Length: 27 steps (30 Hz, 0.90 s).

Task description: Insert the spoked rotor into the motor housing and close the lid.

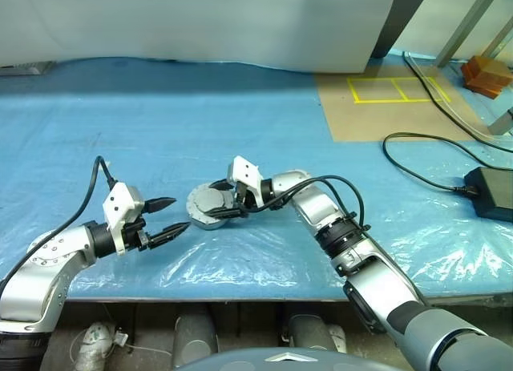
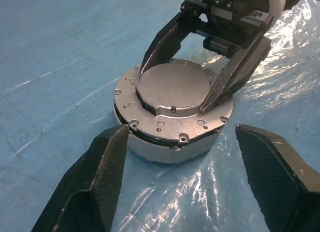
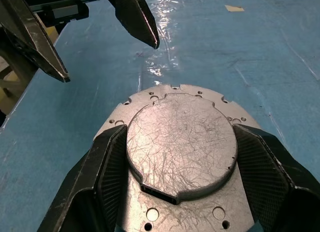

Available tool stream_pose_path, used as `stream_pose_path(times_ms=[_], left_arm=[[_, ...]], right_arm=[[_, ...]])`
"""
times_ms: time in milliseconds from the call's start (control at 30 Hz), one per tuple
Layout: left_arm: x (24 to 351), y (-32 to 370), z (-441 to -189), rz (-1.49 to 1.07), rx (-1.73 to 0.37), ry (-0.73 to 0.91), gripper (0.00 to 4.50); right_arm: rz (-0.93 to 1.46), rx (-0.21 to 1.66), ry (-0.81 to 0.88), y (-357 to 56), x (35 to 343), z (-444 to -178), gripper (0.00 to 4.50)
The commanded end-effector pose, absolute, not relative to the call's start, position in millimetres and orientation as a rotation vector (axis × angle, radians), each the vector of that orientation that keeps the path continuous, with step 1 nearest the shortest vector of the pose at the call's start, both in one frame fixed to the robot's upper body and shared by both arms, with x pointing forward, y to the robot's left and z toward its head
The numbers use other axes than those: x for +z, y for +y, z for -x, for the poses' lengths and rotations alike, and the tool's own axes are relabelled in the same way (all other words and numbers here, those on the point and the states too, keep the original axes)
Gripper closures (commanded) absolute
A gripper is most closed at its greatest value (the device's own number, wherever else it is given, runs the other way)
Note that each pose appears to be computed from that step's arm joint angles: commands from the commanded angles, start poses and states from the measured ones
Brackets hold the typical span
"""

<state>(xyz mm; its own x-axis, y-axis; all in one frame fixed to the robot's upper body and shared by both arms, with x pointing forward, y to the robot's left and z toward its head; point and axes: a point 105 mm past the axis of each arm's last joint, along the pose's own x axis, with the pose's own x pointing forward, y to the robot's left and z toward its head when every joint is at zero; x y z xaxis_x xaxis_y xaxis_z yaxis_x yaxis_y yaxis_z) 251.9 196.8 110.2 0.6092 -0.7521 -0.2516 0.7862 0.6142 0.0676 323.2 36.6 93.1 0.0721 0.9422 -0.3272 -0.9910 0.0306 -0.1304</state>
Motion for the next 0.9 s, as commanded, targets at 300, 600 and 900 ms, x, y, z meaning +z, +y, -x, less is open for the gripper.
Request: stream_pose_path(times_ms=[300, 600, 900], left_arm=[[118.9, 198.4, -258.4, -0.184, -0.844, 0.152, 0.89], [116.5, 195.0, -261.5, -0.18, -0.84, 0.154, 0.89], [108.2, 196.5, -276.1, -0.215, -0.79, 0.19, 0.89]], right_arm=[[0.402, 1.491, 0.207, 49.2, 85.4, -324.6, 1.56], [0.469, 1.466, 0.247, 46.4, 64.9, -324.6, 1.56], [0.629, 1.381, 0.331, 24.9, 22.6, -328.8, 1.56]])
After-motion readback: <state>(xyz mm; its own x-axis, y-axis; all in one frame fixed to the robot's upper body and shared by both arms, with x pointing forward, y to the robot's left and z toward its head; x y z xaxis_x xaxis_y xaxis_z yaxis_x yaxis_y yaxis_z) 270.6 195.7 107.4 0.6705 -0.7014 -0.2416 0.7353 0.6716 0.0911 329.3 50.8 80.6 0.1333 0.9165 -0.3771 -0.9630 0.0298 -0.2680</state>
